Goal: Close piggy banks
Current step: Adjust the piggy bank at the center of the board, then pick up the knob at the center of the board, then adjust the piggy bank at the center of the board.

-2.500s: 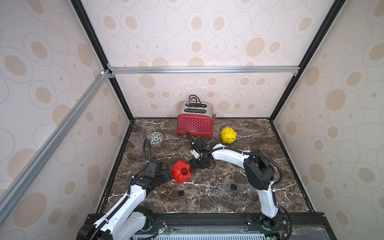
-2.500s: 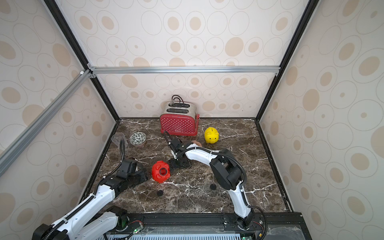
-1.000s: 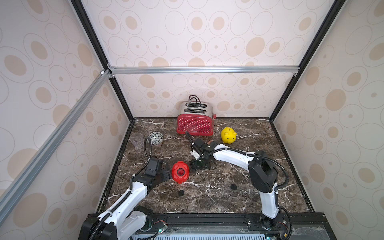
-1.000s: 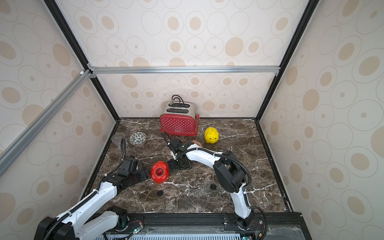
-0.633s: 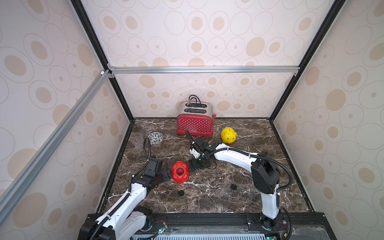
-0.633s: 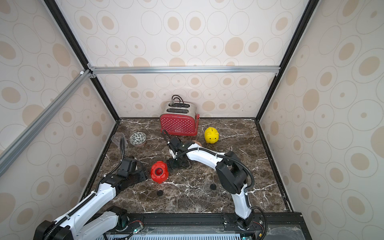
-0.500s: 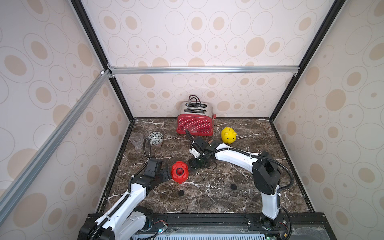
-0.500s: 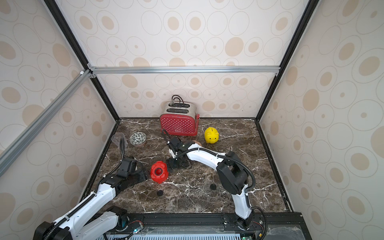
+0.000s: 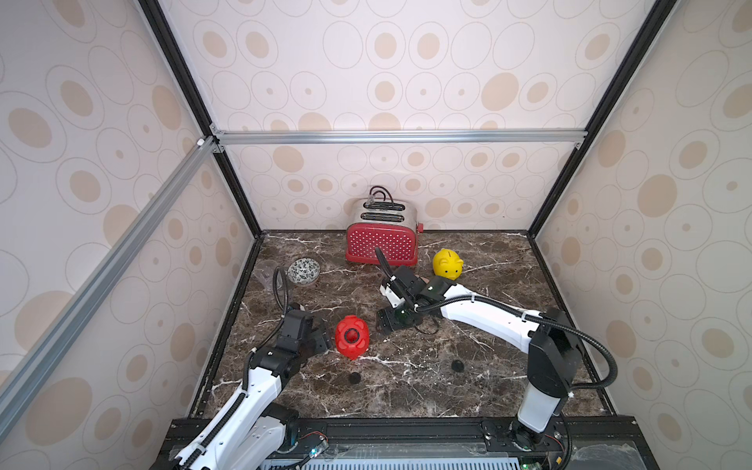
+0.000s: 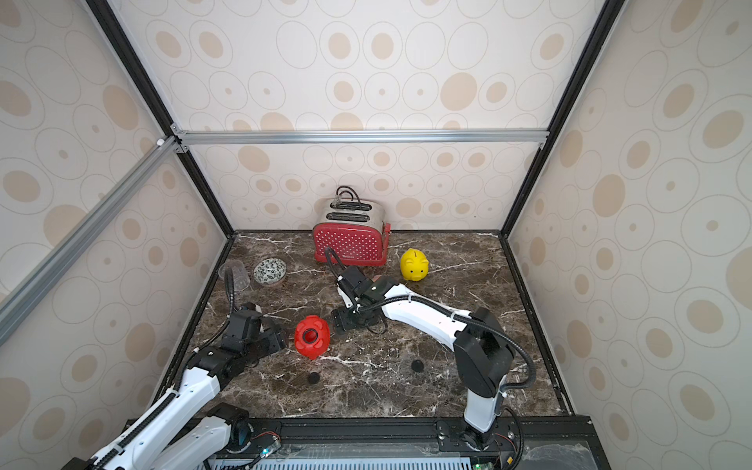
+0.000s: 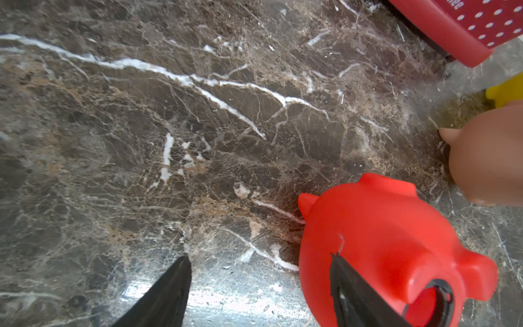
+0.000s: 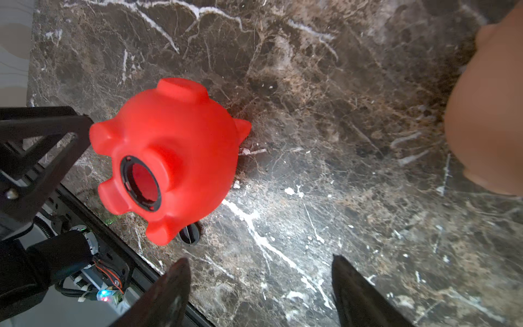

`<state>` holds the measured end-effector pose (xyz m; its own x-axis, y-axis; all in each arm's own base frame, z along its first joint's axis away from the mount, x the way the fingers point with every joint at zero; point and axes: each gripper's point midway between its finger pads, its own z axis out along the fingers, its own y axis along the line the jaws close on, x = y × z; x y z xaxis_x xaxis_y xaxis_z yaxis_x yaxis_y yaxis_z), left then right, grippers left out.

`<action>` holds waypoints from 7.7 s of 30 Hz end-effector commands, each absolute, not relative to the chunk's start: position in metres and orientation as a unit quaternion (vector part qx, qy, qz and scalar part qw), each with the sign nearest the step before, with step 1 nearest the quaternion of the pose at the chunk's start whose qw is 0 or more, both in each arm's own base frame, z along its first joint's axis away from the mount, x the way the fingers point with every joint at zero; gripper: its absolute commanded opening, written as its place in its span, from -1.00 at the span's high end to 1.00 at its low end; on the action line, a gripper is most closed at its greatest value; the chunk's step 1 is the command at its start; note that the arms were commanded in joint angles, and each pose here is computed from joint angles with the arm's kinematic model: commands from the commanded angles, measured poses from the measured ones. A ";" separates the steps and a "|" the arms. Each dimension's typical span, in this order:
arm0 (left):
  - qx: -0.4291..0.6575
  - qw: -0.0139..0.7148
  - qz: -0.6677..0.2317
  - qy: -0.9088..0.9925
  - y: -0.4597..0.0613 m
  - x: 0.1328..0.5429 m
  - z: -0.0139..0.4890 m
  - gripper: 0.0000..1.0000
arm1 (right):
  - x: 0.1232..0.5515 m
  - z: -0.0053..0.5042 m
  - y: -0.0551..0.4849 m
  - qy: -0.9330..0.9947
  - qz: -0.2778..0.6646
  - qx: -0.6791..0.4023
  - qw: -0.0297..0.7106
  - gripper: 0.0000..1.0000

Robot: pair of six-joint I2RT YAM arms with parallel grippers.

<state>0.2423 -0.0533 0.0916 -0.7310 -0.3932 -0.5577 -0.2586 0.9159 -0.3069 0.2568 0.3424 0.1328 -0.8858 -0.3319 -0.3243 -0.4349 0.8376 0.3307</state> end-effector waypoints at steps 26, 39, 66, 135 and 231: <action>-0.263 0.418 -0.040 0.869 0.017 0.249 0.105 -0.57 | 0.149 0.124 0.380 0.930 0.110 -0.306 0.168 0.21; -0.297 0.461 -0.006 0.836 0.039 0.235 0.116 -0.60 | 0.125 0.083 0.428 0.924 0.053 -0.348 0.148 0.36; -0.419 0.514 0.134 0.736 0.110 0.181 0.139 -0.80 | 0.134 0.054 0.449 0.918 0.025 -0.367 0.151 0.45; -0.414 0.516 0.132 0.738 0.109 0.181 0.139 -0.91 | 0.152 0.035 0.435 0.930 0.002 -0.344 0.129 0.64; -0.264 0.356 -0.256 0.859 -0.043 0.240 0.079 -0.64 | 0.257 0.111 0.361 0.958 0.035 -0.202 0.199 1.00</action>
